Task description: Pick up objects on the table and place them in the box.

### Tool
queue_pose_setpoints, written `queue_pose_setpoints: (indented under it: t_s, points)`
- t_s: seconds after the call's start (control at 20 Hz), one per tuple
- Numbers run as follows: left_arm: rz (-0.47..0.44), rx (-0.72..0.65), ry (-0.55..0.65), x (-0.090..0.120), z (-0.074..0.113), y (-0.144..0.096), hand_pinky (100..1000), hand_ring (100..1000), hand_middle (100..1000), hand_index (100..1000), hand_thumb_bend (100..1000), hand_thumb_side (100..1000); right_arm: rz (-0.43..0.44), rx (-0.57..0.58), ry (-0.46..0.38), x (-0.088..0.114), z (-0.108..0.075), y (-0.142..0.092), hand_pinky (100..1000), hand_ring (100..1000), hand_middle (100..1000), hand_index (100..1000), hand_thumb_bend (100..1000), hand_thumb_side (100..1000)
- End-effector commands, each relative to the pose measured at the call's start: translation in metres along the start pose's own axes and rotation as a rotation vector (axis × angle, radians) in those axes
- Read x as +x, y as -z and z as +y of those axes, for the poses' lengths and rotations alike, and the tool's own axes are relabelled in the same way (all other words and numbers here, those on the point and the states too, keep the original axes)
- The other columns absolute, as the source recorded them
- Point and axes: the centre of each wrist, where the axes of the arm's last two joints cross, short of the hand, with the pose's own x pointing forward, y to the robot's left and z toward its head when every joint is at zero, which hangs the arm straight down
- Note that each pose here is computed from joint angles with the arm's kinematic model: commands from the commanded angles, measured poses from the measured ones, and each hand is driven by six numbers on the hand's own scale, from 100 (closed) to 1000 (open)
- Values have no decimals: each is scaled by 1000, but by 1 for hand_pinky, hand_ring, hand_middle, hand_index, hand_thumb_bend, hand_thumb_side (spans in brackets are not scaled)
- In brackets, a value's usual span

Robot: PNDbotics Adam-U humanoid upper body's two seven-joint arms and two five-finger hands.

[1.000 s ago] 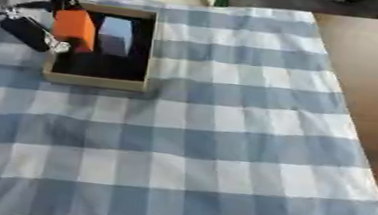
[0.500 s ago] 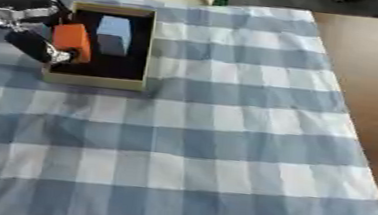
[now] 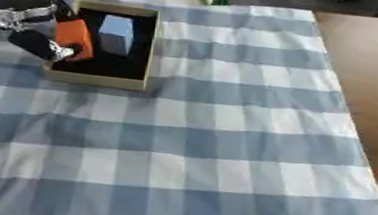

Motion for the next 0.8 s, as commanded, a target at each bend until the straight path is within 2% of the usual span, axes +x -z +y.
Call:
queue_pose_setpoints:
  t_s: [0.05,0.1,0.15,0.5,0.6,0.8]
  points:
    - [37,38,76,-2,20,-7,810,781,707,836,465,541,-19,-15,-9,4,-7,3,894,781,527,677,100,691]
    - [37,39,91,-1,21,-7,815,787,715,842,482,544,-18,-14,-9,4,-7,3,894,781,527,676,100,691]
    - [35,38,107,0,22,-7,825,804,734,858,542,572,-17,-14,-9,4,-7,3,894,781,526,676,100,691]
    - [7,49,138,3,30,-8,832,832,763,888,637,638,4,-10,-16,2,-6,0,894,774,524,675,100,698]
    - [-6,61,128,4,33,-9,825,825,757,884,612,637,7,-9,-15,1,-6,0,894,772,524,675,100,697]
    - [-27,122,98,8,42,-15,799,794,731,867,450,628,7,-9,-16,1,-6,-1,893,772,525,675,100,693]
